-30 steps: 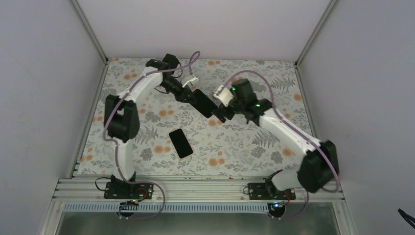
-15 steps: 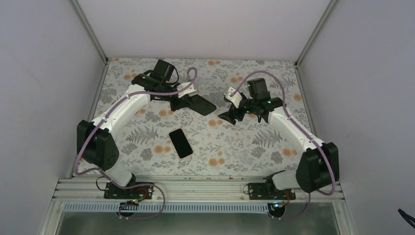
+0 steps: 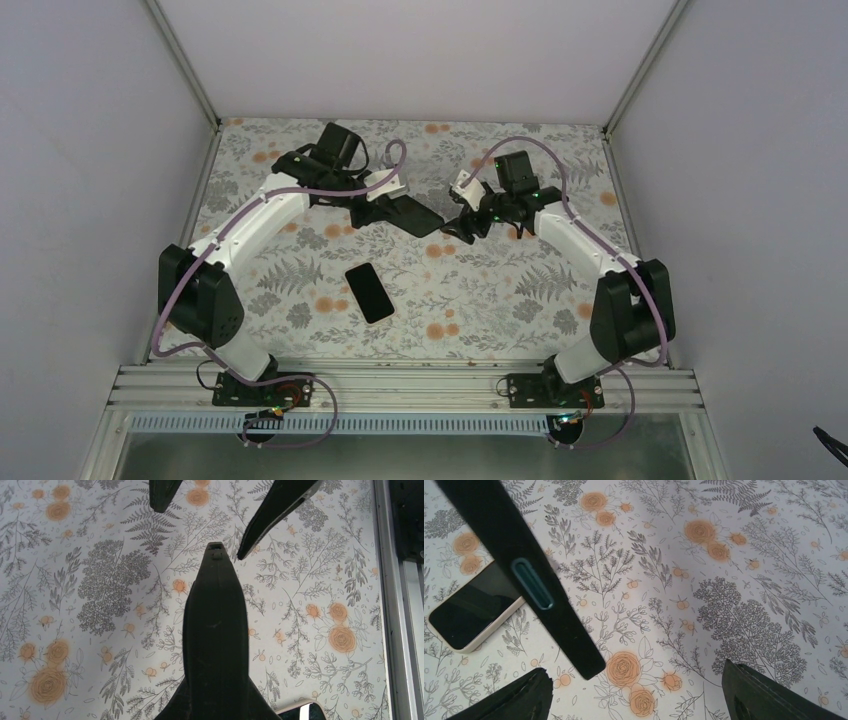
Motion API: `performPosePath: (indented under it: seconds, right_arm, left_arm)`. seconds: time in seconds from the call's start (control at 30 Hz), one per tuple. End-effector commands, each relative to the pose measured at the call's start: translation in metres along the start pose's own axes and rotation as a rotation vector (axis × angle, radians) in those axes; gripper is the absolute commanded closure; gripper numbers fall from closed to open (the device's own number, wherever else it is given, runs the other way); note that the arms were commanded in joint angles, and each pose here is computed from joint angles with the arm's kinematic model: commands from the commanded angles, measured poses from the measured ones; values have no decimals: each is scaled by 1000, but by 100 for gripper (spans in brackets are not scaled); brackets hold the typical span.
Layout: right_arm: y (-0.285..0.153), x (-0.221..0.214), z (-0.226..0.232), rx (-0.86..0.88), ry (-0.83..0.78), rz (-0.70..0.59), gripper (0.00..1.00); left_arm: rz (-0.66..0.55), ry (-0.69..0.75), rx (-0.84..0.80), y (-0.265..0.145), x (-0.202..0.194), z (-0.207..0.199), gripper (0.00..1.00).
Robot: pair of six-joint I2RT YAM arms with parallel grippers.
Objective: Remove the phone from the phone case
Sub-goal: Remove the phone case from the phone.
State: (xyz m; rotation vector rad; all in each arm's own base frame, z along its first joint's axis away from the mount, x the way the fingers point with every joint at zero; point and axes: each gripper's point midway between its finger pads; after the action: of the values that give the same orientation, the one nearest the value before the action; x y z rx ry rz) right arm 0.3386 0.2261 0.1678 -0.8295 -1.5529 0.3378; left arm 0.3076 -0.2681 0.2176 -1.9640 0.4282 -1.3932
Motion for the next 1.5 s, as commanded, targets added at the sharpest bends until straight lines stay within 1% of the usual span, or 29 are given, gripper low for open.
performPosePath:
  seconds: [0.0,0.43,0.57,0.77,1.0,1.23,1.33,1.4,1.47]
  right_arm:
    - [-4,8,-22,-56,0,-36,14]
    - [14,-9,-61,-74,-3,13,15]
    - [11,-11,-77,-102,-42,31,15]
    - [13,-16,-100,-126,-109,95,14]
    - [4,-18,-131,-207,-145,137,14]
    - [2,-31,-151,-261,-154,197,14]
    - [-1,-29,-140,-216,-152,190,15]
    - [-10,-24,-120,-166,-162,168,14]
    - [-20,-19,-89,-107,-181,133,13]
  left_arm:
    - [-67,68,-17,-11,25,-11,98]
    - [-52,108,-47,-10,26,-32,98]
    - [-35,125,-56,-8,23,-40,98]
    - [-10,143,-81,-4,17,-53,98]
    - [11,158,-85,-2,15,-59,98]
    - [8,171,-87,-5,17,-63,98]
    - [10,175,-52,-3,15,-57,98]
    - [14,180,-23,-2,13,-51,98]
    - [18,181,-2,-1,12,-47,98]
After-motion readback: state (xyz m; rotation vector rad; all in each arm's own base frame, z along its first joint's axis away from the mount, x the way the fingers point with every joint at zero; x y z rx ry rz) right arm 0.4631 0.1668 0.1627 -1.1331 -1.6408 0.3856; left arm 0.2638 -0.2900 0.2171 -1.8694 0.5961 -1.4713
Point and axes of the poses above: each gripper's point midway between its finger pads, its own y axis out along the fingers, its own z axis along the line the jaws close on, x = y × z, and after that the axes turned 12 degrees about -y, right-handed
